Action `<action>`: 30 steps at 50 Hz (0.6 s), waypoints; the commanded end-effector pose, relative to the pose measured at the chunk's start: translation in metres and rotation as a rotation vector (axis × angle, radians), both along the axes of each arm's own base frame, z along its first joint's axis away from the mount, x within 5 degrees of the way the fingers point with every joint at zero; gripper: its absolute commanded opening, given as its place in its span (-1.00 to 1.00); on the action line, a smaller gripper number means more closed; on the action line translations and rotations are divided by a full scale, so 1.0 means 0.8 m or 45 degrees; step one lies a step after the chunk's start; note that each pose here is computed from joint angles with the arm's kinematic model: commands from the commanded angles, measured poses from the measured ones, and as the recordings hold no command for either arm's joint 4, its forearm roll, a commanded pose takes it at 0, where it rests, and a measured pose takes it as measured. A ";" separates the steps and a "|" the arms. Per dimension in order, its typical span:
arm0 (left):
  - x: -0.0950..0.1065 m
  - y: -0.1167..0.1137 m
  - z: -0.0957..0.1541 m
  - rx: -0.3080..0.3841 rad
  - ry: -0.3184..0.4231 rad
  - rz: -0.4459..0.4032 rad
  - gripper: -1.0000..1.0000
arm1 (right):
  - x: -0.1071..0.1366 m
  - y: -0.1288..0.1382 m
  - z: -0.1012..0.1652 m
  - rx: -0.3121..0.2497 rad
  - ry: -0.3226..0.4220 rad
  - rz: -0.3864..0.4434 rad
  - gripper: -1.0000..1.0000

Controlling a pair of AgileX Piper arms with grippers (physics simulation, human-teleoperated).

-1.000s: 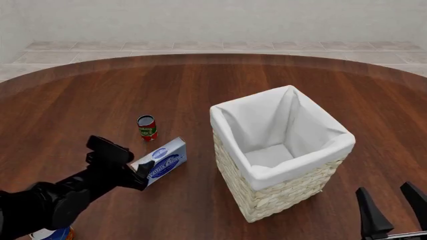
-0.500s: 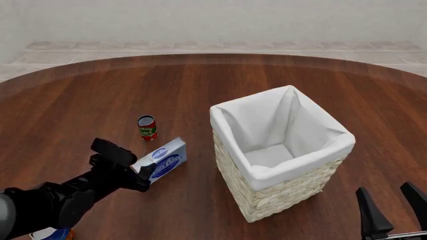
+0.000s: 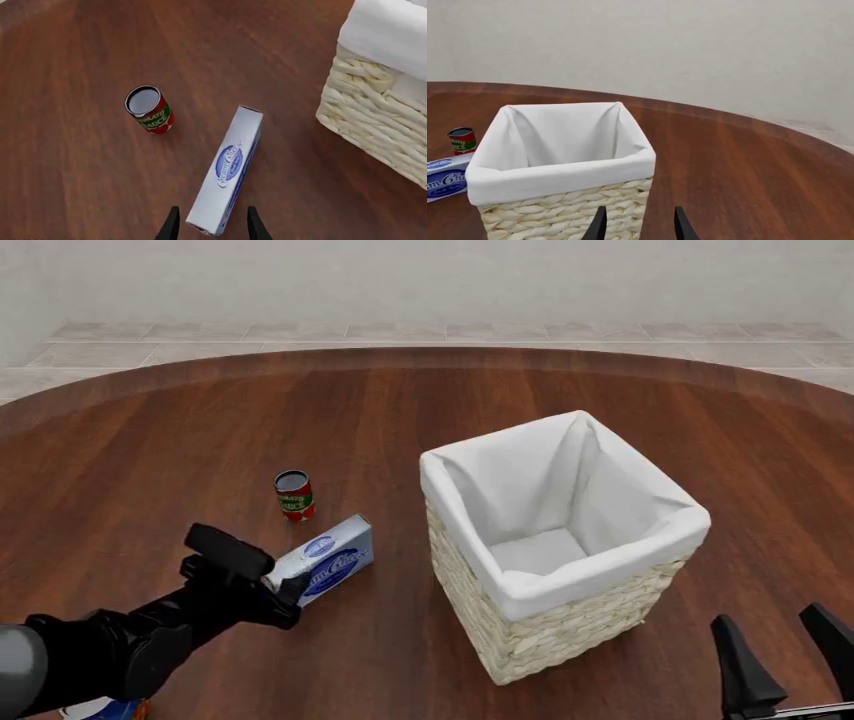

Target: Pick up the cream cheese box, and put it in the basket.

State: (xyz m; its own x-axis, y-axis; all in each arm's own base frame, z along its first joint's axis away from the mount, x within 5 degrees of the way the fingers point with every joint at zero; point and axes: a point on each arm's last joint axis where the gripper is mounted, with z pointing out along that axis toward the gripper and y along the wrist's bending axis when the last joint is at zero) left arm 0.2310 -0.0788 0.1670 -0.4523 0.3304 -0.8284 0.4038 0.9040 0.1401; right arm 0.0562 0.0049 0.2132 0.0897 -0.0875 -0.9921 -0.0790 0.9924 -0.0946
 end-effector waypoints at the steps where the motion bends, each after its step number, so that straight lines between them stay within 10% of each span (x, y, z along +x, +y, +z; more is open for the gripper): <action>1: 0.000 0.002 -0.009 0.004 0.013 0.008 1.00 | 0.000 0.000 0.000 0.000 0.000 0.000 1.00; 30: 0.002 0.006 -0.024 0.015 0.031 0.023 1.00 | 0.000 0.000 0.000 -0.001 0.000 0.003 1.00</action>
